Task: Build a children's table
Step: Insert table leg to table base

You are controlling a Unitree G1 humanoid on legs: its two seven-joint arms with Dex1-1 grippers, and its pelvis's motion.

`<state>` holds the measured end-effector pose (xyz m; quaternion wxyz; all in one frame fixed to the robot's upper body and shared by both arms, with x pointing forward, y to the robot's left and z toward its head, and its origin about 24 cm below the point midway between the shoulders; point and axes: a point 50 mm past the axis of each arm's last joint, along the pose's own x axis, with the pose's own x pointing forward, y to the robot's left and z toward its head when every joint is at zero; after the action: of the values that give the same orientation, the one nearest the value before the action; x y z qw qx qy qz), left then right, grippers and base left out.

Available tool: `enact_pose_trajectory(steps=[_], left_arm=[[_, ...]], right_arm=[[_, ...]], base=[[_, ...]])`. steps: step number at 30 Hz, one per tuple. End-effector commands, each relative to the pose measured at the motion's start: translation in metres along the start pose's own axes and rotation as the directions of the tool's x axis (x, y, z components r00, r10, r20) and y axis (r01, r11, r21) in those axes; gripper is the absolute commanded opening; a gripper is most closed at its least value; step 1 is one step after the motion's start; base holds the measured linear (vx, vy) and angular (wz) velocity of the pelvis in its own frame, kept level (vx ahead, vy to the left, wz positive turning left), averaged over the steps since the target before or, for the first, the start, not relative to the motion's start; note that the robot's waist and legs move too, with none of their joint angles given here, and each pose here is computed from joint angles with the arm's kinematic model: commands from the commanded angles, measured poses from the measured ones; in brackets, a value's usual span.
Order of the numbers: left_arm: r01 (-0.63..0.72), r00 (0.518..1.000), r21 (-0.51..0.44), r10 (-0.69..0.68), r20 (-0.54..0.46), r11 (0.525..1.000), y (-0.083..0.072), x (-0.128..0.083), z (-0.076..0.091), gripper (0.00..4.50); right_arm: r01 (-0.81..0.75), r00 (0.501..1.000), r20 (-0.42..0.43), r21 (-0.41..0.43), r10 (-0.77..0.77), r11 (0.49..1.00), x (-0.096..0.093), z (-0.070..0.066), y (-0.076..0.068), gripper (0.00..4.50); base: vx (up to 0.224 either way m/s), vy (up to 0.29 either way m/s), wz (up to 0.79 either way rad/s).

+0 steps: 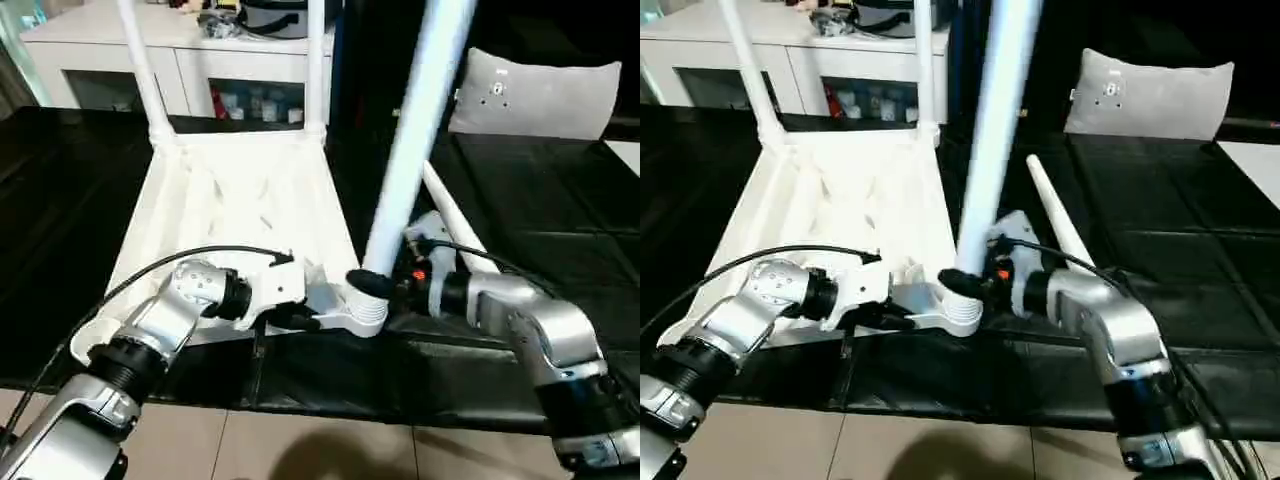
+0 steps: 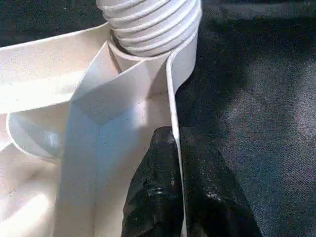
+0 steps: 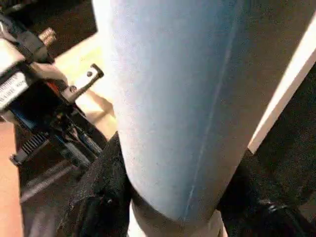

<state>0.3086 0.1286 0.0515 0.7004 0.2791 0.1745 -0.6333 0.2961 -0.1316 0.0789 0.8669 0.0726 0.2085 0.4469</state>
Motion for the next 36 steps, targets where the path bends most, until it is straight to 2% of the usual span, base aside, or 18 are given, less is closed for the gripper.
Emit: enact_pose_trajectory(steps=[1, 7, 10, 13, 19, 23, 28, 36], left_arm=[[0.019, 0.999, 0.026, -0.018, -0.044, 0.999, 0.001, 0.002, 0.0, 0.0], [-0.005, 0.999, 0.005, 0.005, -0.039, 1.0, 0.004, 0.0, -0.003, 0.0], [-0.005, 0.999, 0.005, 0.005, -0.039, 1.0, 0.005, 0.0, -0.004, 0.0], [-0.004, 0.999, 0.002, 0.004, -0.039, 1.0, 0.005, -0.001, -0.004, 0.0], [0.008, 0.999, 0.01, -0.007, -0.052, 1.0, 0.005, -0.002, -0.006, 0.0], [0.018, 0.998, 0.018, -0.016, -0.06, 1.0, 0.004, -0.003, -0.007, 0.0], [0.035, 0.997, 0.029, -0.033, -0.069, 0.999, 0.002, -0.005, -0.007, 0.0], [0.105, 0.993, 0.089, -0.099, -0.069, 0.99, 0.002, -0.011, 0.002, 0.0]], right_arm=[[0.025, 1.0, 0.017, 0.067, -0.026, 0.997, -0.004, -0.01, -0.004, 1.91], [0.101, 0.99, 0.084, 0.122, -0.112, 0.987, -0.012, -0.037, -0.008, 1.91], [0.118, 0.986, 0.103, 0.133, -0.132, 0.984, -0.013, -0.041, -0.008, 1.91], [0.153, 0.982, 0.1, 0.099, -0.163, 0.983, -0.013, -0.047, -0.006, 1.91], [0.134, 0.991, -0.016, -0.102, -0.136, 0.986, -0.014, -0.052, 0.0, 1.9], [0.097, 0.991, -0.072, -0.171, -0.111, 0.98, -0.012, -0.05, 0.0, 1.9], [0.018, 0.986, -0.159, -0.21, -0.052, 0.978, -0.01, -0.052, 0.001, 1.9], [-0.104, 0.965, -0.257, -0.173, 0.057, 0.979, -0.012, -0.066, 0.007, 1.9]], base=[[0.0, 0.0, 0.0], [0.0, 0.0, 0.0], [0.0, 0.0, 0.0], [0.0, 0.0, 0.0], [0.0, 0.0, 0.0], [0.0, 0.0, 0.0], [0.0, 0.0, 0.0], [0.0, 0.0, 0.0]])
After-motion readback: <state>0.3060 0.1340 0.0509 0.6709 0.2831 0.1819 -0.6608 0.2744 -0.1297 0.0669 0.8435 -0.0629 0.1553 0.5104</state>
